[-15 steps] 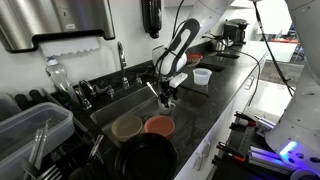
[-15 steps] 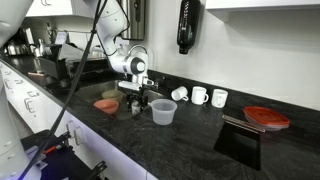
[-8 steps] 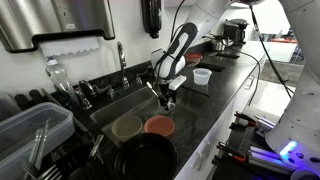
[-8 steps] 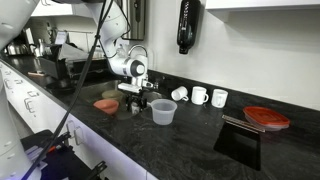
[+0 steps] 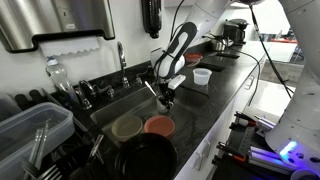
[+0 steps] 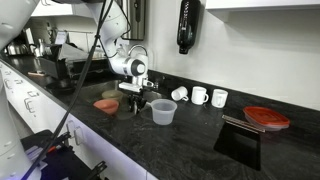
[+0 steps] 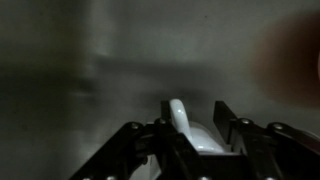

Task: Remove the cup from the sink

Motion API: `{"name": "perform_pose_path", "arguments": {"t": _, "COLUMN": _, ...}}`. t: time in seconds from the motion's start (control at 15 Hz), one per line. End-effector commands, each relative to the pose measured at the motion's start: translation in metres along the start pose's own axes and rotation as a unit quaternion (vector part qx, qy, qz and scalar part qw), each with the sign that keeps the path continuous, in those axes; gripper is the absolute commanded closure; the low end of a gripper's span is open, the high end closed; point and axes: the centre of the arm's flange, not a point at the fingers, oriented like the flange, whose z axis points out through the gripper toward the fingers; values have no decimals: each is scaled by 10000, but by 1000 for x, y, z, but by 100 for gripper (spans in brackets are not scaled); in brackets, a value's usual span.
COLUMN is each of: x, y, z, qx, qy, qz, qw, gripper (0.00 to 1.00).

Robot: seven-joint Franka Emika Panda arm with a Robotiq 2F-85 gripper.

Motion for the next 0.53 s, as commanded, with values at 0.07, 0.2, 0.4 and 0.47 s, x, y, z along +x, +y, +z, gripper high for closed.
{"name": "perform_pose_path", "arguments": {"t": 0.07, "x": 4, "y": 4, "z": 0, "qx": 90, "qy": 38, "qz": -74, "qw": 9999, "gripper": 90}}
{"name": "perform_pose_path", "arguments": {"t": 0.2, "x": 4, "y": 5, "z": 0, "qx": 86, "qy": 35, "qz": -81, "qw": 9999, "gripper": 99}}
{"name": "perform_pose_path", "arguments": {"t": 0.4, "x": 3, "y": 6, "z": -2, "qx": 67, "qy": 53, "qz": -98, "qw": 9999, "gripper": 97}}
{"name": "perform_pose_path", "arguments": {"t": 0.47, "x": 3, "y": 7, "z": -3, "qx": 69, "qy": 55, "qz": -102, "qw": 9999, "gripper": 97}}
